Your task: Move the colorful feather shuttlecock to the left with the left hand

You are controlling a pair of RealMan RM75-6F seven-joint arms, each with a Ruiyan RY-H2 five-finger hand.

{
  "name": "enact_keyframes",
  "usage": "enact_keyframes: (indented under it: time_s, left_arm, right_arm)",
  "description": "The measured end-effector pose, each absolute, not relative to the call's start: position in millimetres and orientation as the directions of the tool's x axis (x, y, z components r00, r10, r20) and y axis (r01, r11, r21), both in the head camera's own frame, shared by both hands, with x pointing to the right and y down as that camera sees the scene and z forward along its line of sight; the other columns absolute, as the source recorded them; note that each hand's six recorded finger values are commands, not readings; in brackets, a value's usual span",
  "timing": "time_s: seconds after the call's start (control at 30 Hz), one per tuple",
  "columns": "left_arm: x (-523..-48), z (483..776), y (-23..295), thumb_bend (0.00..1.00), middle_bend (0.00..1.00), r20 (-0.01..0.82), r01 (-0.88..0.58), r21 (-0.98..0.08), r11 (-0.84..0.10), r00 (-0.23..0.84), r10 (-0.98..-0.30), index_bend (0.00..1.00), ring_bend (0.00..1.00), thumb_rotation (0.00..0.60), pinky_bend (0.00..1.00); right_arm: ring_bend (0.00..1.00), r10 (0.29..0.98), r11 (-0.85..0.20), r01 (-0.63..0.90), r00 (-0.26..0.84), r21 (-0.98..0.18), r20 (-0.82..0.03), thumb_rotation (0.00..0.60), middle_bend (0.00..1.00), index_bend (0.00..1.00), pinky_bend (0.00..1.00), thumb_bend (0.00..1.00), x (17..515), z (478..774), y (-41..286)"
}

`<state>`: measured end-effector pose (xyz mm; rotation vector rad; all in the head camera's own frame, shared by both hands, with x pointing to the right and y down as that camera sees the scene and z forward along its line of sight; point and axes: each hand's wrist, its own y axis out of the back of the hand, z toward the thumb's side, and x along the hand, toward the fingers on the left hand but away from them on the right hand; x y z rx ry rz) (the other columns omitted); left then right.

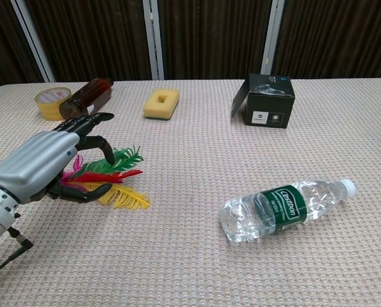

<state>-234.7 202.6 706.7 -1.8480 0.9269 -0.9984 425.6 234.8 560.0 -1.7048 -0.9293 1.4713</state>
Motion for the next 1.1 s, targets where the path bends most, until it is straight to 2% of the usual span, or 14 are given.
enact_keyframes:
  time_s: [0.27,0.63,0.77,0.9,1.0,1.1]
  left_arm:
    - [-220,719,200,0.43,0.0,0.28,-0.197,-0.899,-0.391,0.428,-0.859,0.41,0.0,0.526,0.0]
    - [-214,734,193,0.44,0.0,0.296,-0.176,-0.9,-0.399,0.426,-0.855,0.44,0.0,0.525,0.0]
    - [-211,735,193,0.44,0.0,0.293,-0.192,-0.894,-0.405,0.432,-0.853,0.53,0.0,0.528,0.0]
    - [-210,730,194,0.46,0.0,0.262,-0.225,-0.893,-0.389,0.442,-0.858,0.68,0.0,0.527,0.0]
    - [-211,726,195,0.47,0.0,0.243,-0.249,-0.891,-0.38,0.445,-0.862,0.74,0.0,0.529,0.0]
    - [-214,720,194,0.48,0.0,0.221,-0.258,-0.897,-0.36,0.443,-0.869,0.75,0.0,0.53,0.0]
  right_arm:
    - [0.0,0.869,-0.493,0.086,0.106,-0.866,-0.484,0.6,0.0,0.0,0.0,0.11,427,555,236]
    - [0.0,0.863,-0.502,0.081,0.103,-0.861,-0.494,0.6,0.0,0.0,0.0,0.11,427,555,238]
    - [0.0,0.864,-0.502,0.077,0.099,-0.862,-0.494,0.6,0.0,0.0,0.0,0.11,427,556,238]
    - [0.0,0.861,-0.506,0.074,0.095,-0.859,-0.499,0.6,0.0,0.0,0.0,0.11,427,557,239]
    - [0.0,0.861,-0.507,0.072,0.092,-0.859,-0.5,0.6,0.0,0.0,0.0,0.11,428,558,238]
    - [0.0,0.863,-0.504,0.073,0.092,-0.861,-0.497,0.6,0.0,0.0,0.0,0.11,428,558,238]
